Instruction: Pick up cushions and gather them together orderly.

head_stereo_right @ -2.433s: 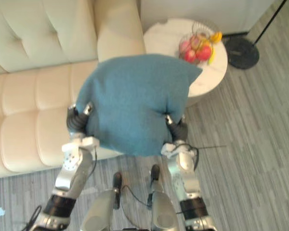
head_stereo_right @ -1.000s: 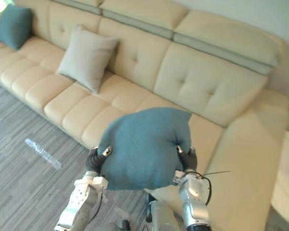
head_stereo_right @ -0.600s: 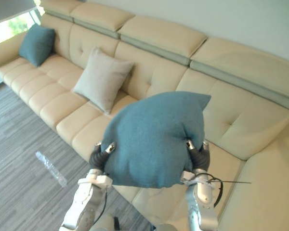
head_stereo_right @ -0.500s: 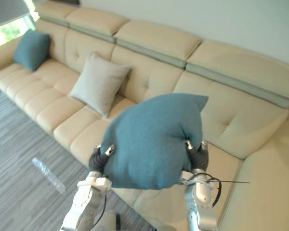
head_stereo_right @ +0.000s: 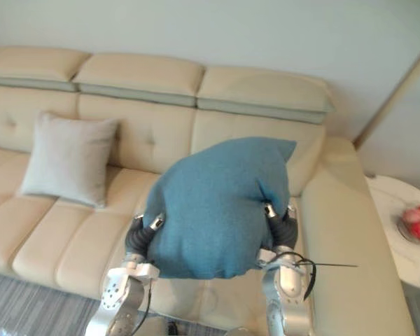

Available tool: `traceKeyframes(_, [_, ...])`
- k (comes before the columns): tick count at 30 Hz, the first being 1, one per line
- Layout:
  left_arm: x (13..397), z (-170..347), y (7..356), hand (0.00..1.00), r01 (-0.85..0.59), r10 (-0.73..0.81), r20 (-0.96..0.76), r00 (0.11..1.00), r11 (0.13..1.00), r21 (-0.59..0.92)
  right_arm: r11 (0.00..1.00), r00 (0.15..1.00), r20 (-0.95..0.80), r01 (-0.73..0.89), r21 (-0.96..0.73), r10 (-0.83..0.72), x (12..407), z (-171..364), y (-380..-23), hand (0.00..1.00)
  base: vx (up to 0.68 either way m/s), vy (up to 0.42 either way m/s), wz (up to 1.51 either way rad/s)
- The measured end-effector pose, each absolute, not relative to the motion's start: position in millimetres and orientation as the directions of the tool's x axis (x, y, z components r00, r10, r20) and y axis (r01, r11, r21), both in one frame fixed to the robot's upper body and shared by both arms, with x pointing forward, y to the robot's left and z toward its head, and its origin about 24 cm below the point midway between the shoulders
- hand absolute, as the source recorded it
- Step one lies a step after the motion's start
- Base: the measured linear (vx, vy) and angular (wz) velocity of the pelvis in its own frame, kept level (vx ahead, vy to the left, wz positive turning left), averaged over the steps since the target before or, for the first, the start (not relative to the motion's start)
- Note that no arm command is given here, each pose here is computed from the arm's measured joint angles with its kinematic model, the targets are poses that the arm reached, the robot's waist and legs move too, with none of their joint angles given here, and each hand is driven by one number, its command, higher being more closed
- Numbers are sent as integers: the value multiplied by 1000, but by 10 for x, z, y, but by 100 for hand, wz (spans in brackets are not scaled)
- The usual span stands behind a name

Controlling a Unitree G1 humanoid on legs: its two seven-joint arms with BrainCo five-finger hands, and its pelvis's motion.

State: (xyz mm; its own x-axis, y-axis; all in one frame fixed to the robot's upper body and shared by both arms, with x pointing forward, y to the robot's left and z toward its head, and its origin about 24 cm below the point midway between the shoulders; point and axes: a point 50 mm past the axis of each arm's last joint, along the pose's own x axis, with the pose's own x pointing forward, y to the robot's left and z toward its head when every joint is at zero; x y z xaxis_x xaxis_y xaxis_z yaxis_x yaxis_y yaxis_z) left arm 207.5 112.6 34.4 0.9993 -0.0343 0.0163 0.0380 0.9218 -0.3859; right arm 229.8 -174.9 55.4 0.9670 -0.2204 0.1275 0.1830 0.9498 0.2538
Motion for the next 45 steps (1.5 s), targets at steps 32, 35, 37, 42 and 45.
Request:
traceKeyframes(32, [2800,1691,1052,100,84,97,520,848,946,-313,961,791,555,269,63,-258,3126,1796,-1713,100,-41,8,-10])
traceKeyframes(35, [3053,2139,1088,100,52,121,628,769,967,-249,945,703,660,325,36,-267,3379,2346,-1691,100,-110,-31,4])
traceKeyframes(37, [3252,2666,1177,100,-14,179,719,671,973,-229,930,597,758,366,34,-263,3520,2970,-1601,100,-81,-38,8])
traceKeyframes(42, [3371,3540,1383,100,-124,299,811,503,953,-275,914,432,866,400,67,-253,3488,3979,-1430,100,-57,-26,6])
traceKeyframes(45, [3450,3829,1422,0,-162,339,809,480,941,-298,900,403,871,425,94,-281,3467,4254,-1417,0,-40,4,12])
